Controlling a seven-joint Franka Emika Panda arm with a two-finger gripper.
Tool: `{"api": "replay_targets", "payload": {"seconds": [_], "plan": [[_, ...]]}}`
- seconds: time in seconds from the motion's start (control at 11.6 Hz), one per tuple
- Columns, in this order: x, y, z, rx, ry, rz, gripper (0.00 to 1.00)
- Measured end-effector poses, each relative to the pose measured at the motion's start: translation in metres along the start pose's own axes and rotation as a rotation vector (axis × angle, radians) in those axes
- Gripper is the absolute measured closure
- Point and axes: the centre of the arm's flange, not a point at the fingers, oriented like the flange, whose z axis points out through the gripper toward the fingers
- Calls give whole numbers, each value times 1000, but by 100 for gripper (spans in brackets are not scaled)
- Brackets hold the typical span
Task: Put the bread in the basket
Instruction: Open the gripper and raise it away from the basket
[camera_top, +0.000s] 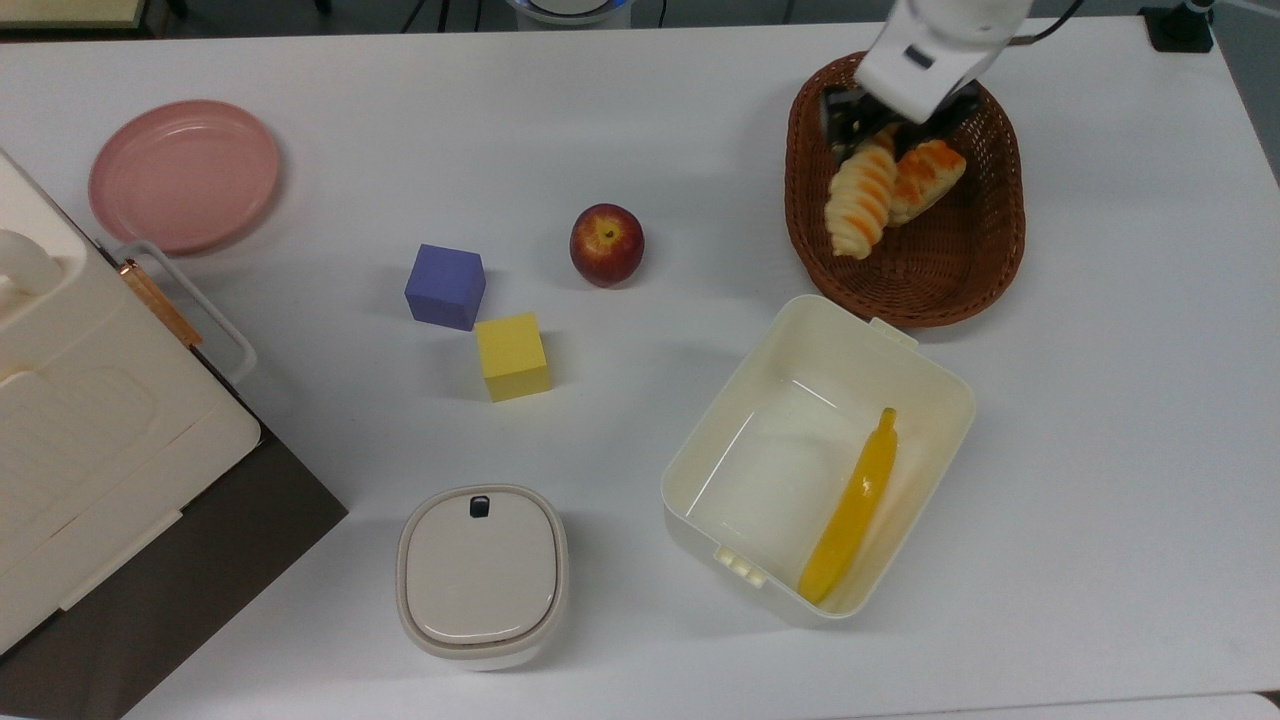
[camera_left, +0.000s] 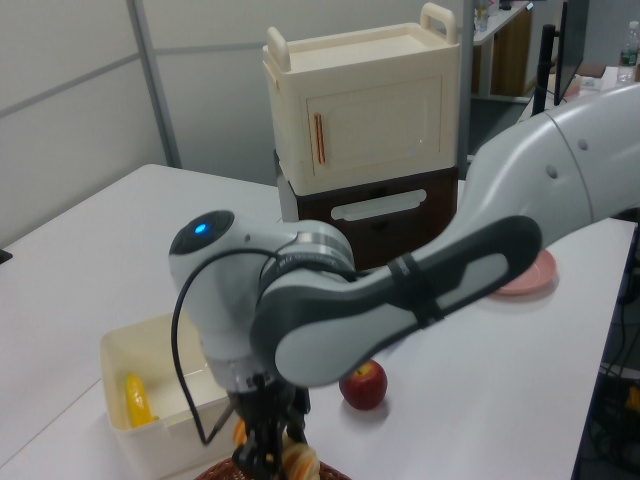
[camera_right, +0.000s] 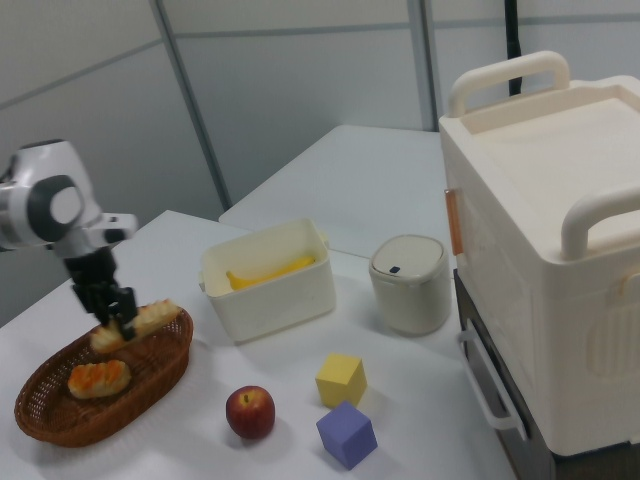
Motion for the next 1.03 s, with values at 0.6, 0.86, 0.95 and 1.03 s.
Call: {"api": "replay_targets", "payload": {"seconds": [0.6,0.86,0.95,1.03], "plan": [[3,7,-45,0,93,22,0],[25,111,-79,-25,156,61,0],[28,139,-84,-33,161,67,0],[30,170,-88,-46,155,71,0]]}}
